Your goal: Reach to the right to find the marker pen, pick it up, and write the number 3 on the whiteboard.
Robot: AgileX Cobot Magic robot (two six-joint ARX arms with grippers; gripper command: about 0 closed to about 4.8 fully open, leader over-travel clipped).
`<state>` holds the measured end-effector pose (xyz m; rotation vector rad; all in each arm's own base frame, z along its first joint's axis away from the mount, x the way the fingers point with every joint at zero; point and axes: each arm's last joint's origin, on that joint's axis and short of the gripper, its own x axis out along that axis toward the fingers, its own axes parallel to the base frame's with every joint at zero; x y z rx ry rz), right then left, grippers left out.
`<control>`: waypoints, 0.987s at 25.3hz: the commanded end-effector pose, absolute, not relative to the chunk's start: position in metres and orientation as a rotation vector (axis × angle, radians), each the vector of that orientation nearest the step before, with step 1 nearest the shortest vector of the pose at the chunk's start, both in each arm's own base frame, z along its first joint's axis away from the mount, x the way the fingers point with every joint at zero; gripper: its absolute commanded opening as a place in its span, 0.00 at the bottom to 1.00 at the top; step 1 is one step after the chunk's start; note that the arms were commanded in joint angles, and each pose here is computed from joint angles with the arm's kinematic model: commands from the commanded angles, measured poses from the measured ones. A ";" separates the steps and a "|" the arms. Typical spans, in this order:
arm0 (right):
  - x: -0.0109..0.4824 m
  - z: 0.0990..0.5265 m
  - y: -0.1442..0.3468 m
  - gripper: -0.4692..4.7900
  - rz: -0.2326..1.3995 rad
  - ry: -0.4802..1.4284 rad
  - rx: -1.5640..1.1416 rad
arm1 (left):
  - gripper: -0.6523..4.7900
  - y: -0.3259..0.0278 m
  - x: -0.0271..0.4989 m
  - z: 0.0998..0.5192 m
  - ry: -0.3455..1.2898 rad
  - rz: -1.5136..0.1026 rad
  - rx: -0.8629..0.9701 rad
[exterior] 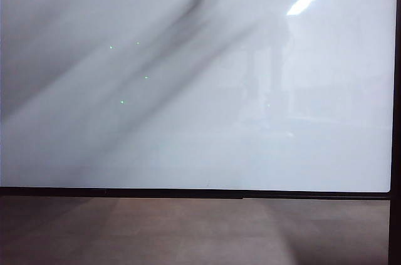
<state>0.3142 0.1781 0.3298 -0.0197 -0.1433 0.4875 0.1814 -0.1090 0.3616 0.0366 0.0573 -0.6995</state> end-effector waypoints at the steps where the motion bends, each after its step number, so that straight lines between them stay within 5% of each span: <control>1: 0.314 0.334 0.177 0.18 0.455 -0.170 -0.009 | 0.11 -0.109 0.180 0.364 0.042 -0.704 0.037; 25: 0.309 0.337 0.170 0.18 0.330 -0.112 -0.018 | 0.11 -0.109 0.180 0.364 0.050 -0.704 0.039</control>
